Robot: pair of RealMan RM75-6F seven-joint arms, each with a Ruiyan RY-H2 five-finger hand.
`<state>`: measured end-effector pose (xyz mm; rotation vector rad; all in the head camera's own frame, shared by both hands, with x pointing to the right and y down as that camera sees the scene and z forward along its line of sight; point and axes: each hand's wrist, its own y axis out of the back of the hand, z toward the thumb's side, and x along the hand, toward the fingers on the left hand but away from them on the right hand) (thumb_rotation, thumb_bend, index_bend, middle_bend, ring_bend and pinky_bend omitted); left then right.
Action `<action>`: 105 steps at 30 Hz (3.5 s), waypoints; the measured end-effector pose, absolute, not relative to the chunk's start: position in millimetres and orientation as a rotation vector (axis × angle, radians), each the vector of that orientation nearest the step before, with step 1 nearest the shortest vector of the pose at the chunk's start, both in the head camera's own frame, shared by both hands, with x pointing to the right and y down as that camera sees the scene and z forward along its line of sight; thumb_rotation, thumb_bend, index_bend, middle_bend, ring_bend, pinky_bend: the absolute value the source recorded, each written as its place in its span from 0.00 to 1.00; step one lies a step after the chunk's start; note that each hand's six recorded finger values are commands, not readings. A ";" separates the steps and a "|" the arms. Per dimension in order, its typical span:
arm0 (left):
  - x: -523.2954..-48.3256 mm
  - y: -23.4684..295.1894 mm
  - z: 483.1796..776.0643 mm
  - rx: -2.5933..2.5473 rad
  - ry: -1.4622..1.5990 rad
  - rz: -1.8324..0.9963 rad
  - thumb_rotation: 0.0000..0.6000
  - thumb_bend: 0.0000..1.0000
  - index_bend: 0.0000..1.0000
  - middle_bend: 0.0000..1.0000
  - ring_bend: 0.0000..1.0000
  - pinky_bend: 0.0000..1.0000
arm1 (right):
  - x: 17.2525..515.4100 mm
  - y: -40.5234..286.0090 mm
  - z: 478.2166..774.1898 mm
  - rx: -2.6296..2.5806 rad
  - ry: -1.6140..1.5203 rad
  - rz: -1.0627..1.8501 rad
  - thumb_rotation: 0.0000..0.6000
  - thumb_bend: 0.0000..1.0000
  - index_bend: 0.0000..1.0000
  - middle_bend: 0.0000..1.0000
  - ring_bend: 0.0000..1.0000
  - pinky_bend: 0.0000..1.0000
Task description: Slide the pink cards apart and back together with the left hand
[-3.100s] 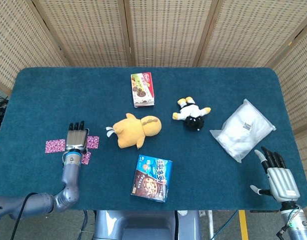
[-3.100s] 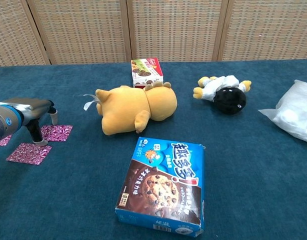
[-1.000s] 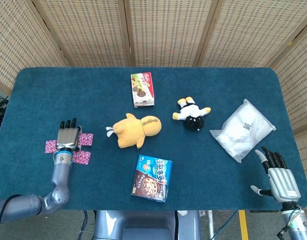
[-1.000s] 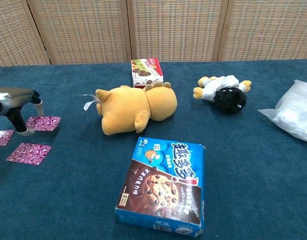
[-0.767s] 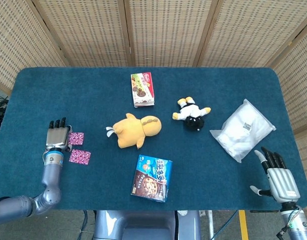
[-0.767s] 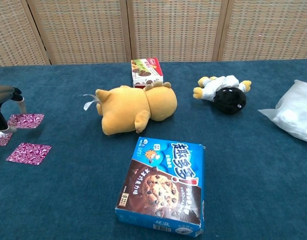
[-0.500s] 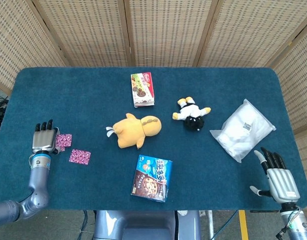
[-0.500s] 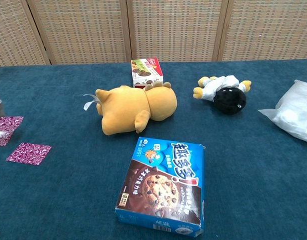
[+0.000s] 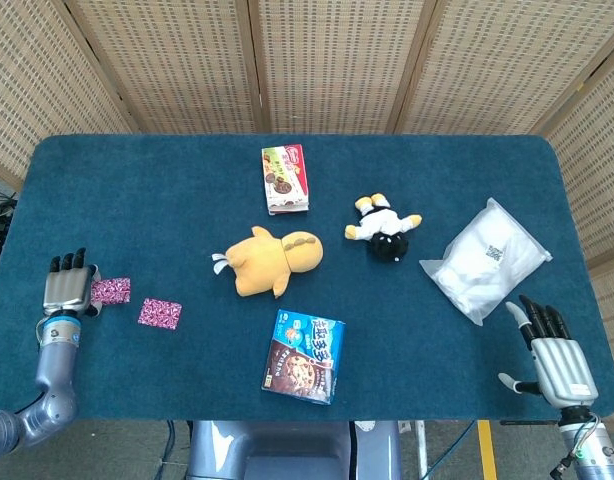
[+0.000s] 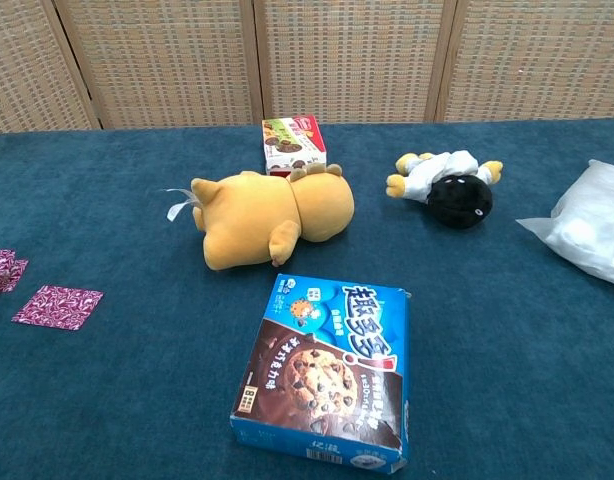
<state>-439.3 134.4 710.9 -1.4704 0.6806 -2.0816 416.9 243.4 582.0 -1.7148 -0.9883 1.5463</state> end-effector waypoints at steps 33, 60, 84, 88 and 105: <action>-449.5 132.0 716.1 -1.425 0.673 -2.120 1.00 0.30 0.54 0.00 0.00 0.00 | 417.3 243.7 583.0 -1.716 -0.986 1.549 1.00 0.00 0.00 0.00 0.00 0.00; -447.3 132.5 719.2 -1.417 0.655 -2.120 1.00 0.29 0.41 0.00 0.00 0.00 | 417.4 243.4 582.4 -1.715 -0.991 1.544 1.00 0.00 0.00 0.00 0.00 0.00; -442.6 132.3 721.6 -1.428 0.651 -2.109 1.00 0.28 0.28 0.00 0.00 0.00 | 417.1 242.9 581.5 -1.714 -0.995 1.542 1.00 0.00 0.00 0.00 0.00 0.00; -442.6 132.0 721.1 -1.432 0.662 -2.106 1.00 0.27 0.28 0.00 0.00 0.00 | 417.2 243.1 582.0 -1.714 -0.993 1.544 1.00 0.00 0.00 0.00 0.00 0.00; -390.2 144.4 695.2 -1.604 0.668 -1.914 1.00 0.24 0.28 0.00 0.00 0.00 | 416.9 243.2 581.9 -1.716 -0.992 1.544 1.00 0.00 0.00 0.00 0.00 0.00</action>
